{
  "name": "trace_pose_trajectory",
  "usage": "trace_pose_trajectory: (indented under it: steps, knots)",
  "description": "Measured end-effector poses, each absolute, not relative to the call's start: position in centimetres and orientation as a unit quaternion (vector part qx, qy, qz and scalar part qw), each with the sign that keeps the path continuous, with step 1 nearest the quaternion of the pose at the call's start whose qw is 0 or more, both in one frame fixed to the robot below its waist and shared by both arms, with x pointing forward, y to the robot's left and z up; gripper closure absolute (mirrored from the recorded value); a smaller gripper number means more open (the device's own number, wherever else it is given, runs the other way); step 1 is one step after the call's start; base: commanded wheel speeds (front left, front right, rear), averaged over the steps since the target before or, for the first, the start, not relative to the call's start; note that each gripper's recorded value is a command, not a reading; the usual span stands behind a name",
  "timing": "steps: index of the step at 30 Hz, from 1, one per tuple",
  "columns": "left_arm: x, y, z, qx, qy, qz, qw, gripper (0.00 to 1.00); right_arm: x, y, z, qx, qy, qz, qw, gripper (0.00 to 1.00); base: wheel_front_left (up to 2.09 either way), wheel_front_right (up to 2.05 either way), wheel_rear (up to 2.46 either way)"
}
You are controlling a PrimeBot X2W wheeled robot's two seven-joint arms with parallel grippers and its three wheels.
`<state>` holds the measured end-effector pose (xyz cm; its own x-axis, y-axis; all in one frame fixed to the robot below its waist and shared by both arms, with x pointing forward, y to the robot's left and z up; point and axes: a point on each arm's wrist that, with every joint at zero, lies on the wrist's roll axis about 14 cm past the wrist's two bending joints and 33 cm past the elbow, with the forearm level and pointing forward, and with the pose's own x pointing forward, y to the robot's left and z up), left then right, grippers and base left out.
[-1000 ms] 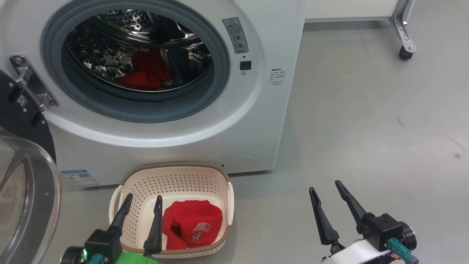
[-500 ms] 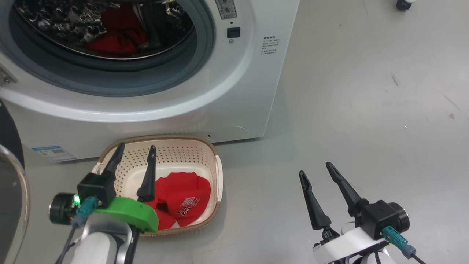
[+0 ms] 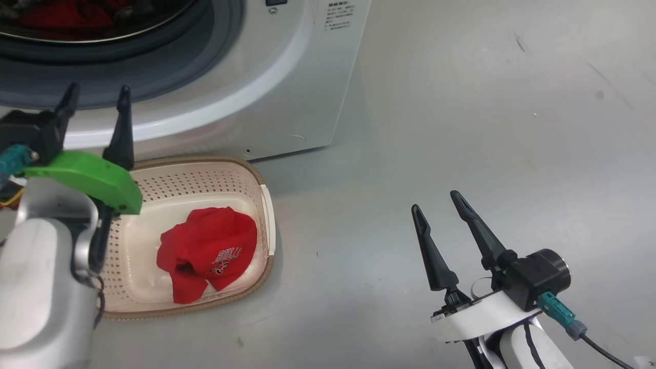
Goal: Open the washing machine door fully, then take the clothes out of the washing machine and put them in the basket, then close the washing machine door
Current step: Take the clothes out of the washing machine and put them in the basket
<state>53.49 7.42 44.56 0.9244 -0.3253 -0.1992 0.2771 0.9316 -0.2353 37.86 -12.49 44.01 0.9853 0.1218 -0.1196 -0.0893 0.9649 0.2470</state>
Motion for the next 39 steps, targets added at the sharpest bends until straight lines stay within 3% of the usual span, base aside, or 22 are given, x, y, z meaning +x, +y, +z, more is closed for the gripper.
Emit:
trace_pose_trajectory:
  steps: [23,39]
  knots:
    - [68.1,7.7,40.9,-0.014,0.198,-0.189,0.962,0.0,42.1,-13.8,40.9,0.184,0.094,0.016,0.978,0.0,0.0,0.0,0.0]
    - [72.5,9.0,34.3,0.056,0.303,-0.175,0.935,0.0,42.6,-15.5,38.3,0.188,0.128,-0.023,0.973,0.0,0.0,0.0,0.0]
